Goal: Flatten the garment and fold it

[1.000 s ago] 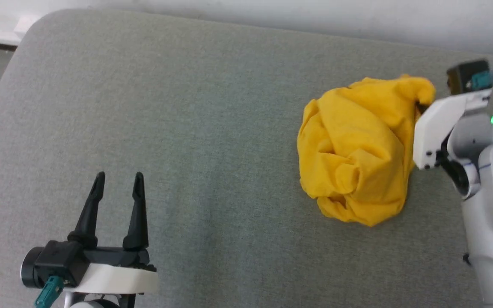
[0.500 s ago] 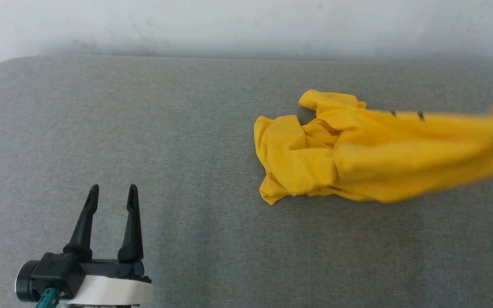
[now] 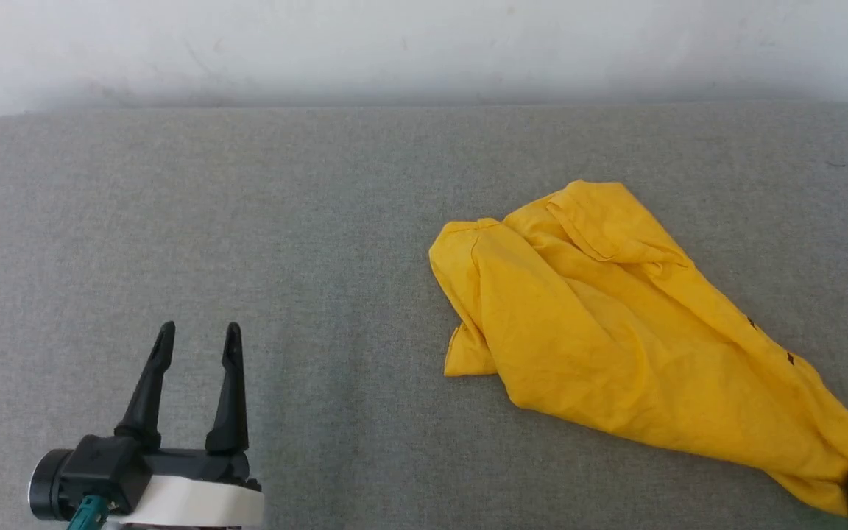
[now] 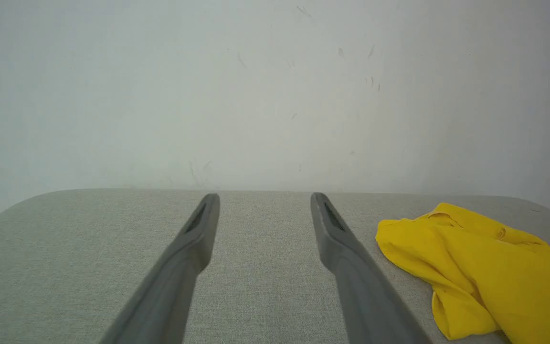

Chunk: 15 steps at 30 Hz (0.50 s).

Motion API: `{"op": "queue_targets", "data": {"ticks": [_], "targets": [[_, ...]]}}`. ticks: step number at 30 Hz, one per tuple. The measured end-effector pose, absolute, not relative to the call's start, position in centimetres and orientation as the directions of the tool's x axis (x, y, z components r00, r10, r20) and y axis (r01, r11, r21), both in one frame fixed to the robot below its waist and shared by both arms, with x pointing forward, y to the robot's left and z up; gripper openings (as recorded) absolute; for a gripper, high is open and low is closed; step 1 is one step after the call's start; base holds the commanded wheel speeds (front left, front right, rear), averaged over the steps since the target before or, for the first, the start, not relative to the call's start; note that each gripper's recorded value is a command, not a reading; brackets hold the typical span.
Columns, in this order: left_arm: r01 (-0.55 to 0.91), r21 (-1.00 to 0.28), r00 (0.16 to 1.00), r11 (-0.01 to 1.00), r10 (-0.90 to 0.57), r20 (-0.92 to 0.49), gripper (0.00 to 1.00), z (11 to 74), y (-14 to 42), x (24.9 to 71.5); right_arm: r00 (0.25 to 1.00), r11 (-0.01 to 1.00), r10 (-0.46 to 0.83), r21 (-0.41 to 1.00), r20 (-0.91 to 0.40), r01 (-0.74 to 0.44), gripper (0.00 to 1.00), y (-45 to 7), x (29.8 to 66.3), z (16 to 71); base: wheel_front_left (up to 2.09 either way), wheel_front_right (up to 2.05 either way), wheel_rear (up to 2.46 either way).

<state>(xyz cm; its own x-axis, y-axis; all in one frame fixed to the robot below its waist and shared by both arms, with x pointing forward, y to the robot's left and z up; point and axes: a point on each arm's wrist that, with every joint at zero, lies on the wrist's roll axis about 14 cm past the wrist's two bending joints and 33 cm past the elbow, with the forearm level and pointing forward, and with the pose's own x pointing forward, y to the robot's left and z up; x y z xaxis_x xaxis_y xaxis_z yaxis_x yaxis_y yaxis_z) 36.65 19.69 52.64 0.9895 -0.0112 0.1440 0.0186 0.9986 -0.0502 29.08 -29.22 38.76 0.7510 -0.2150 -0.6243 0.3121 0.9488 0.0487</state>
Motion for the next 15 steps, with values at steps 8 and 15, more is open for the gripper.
{"op": "queue_targets", "data": {"ticks": [8, 15], "targets": [[0.018, -0.051, 0.988, 0.999, -0.010, 0.157, 1.00, 53.1, 19.6, 36.0, 0.939, 0.991, -0.048, 0.098, -0.341, 0.086, 1.00, -23.2, 38.4, 48.7, 0.00, 0.00, 0.00], [-0.022, -0.048, 0.989, 0.999, 0.029, 0.143, 1.00, 52.8, 20.7, 35.1, 0.899, 0.971, 0.238, 0.117, -0.367, -0.209, 1.00, -13.1, 42.4, 50.9, 0.00, 0.00, 0.00]]}}
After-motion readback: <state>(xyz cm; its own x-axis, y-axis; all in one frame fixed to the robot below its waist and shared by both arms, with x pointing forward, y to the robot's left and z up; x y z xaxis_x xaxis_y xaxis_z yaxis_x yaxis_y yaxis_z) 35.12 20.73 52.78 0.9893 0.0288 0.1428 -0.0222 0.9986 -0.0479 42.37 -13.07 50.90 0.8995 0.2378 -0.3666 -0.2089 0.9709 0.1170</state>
